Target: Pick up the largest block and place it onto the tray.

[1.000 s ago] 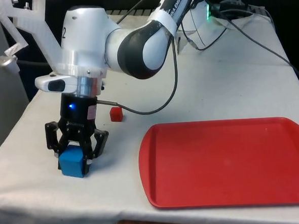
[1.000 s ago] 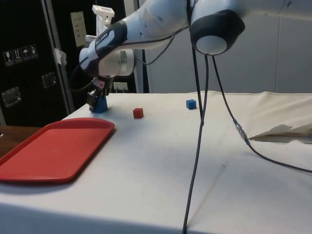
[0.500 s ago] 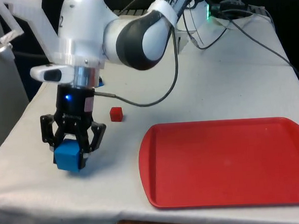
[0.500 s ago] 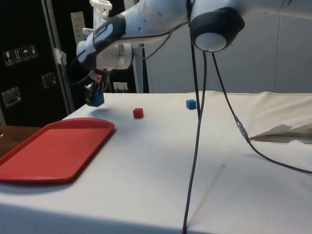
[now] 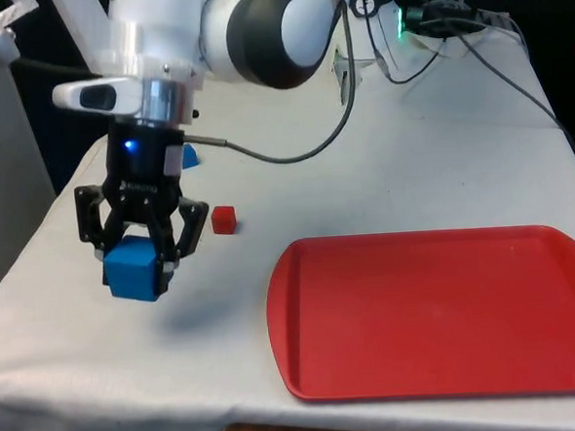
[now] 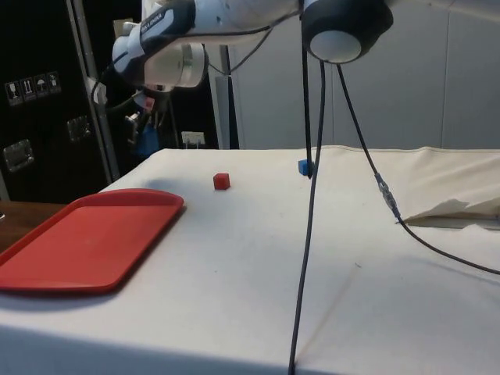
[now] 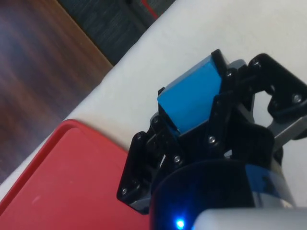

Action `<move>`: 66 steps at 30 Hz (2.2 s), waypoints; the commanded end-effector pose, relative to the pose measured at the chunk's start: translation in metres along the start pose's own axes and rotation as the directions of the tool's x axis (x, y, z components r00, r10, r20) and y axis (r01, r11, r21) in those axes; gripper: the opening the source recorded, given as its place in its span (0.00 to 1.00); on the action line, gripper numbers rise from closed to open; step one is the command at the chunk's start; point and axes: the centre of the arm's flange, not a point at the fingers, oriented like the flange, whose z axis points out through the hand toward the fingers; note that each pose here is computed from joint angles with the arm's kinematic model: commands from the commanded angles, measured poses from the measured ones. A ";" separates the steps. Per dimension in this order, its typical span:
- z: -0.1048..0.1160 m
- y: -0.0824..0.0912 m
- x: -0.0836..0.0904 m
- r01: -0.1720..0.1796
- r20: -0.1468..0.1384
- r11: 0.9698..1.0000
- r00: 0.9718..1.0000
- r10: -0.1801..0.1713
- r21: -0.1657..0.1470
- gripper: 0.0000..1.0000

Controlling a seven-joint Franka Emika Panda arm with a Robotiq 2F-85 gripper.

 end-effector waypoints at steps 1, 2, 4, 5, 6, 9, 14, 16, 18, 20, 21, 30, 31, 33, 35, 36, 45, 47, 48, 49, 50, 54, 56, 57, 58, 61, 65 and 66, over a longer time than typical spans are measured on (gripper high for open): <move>-0.005 -0.002 0.001 -0.005 0.005 1.000 1.000 0.005 0.000 0.03; -0.007 -0.004 0.002 -0.007 0.006 1.000 1.000 0.007 0.003 0.03; -0.006 -0.004 0.003 -0.005 -0.001 1.000 1.000 0.005 0.007 0.03; -0.010 -0.006 0.003 -0.009 0.008 1.000 1.000 0.009 0.008 0.03; -0.014 -0.009 0.005 -0.010 0.010 1.000 1.000 0.010 0.013 0.03; -0.019 -0.015 0.006 -0.013 0.015 1.000 1.000 0.013 0.023 0.03; -0.026 -0.029 0.009 -0.011 0.024 0.999 1.000 0.010 0.035 0.03; -0.028 -0.036 0.009 -0.009 0.028 0.999 1.000 0.008 0.036 0.03; -0.029 -0.044 0.009 -0.006 0.031 0.999 1.000 0.005 0.039 0.03; -0.027 -0.042 0.010 -0.005 0.024 0.999 1.000 0.004 0.048 0.03; -0.030 -0.050 0.009 -0.005 0.034 0.999 0.999 0.004 0.039 0.03; -0.038 -0.084 0.009 0.002 0.051 0.999 0.999 -0.005 0.049 0.03; -0.038 -0.087 0.009 0.003 0.054 0.999 0.999 -0.006 0.050 0.03; -0.040 -0.094 0.008 0.005 0.058 0.999 0.998 -0.008 0.050 0.03; -0.040 -0.101 0.008 0.007 0.062 0.999 0.998 -0.010 0.051 0.03; -0.041 -0.104 0.009 0.008 0.064 0.999 0.998 -0.012 0.051 0.03; -0.043 -0.140 0.005 0.015 0.086 0.998 0.996 -0.020 0.058 0.03; -0.044 -0.142 0.004 0.016 0.087 0.998 0.996 -0.021 0.058 0.03; -0.043 -0.146 0.003 0.016 0.089 0.998 0.996 -0.021 0.058 0.03; -0.044 -0.150 0.003 0.016 0.089 0.998 0.996 -0.021 0.060 0.03; -0.044 -0.153 0.002 0.017 0.091 0.998 0.996 -0.022 0.060 0.03; -0.042 -0.172 -0.004 0.019 0.095 0.998 0.995 -0.026 0.068 0.03; -0.041 -0.176 -0.006 0.021 0.098 0.997 0.995 -0.028 0.069 0.03; -0.040 -0.179 -0.007 0.020 0.098 0.997 0.995 -0.027 0.070 0.03; -0.039 -0.186 -0.011 0.021 0.101 0.997 0.994 -0.029 0.073 0.03; -0.036 -0.195 -0.016 0.023 0.104 0.997 0.994 -0.031 0.078 0.03; -0.035 -0.204 -0.022 0.026 0.103 0.996 0.994 -0.034 0.083 0.03; -0.033 -0.207 -0.024 0.026 0.106 0.996 0.994 -0.034 0.084 0.03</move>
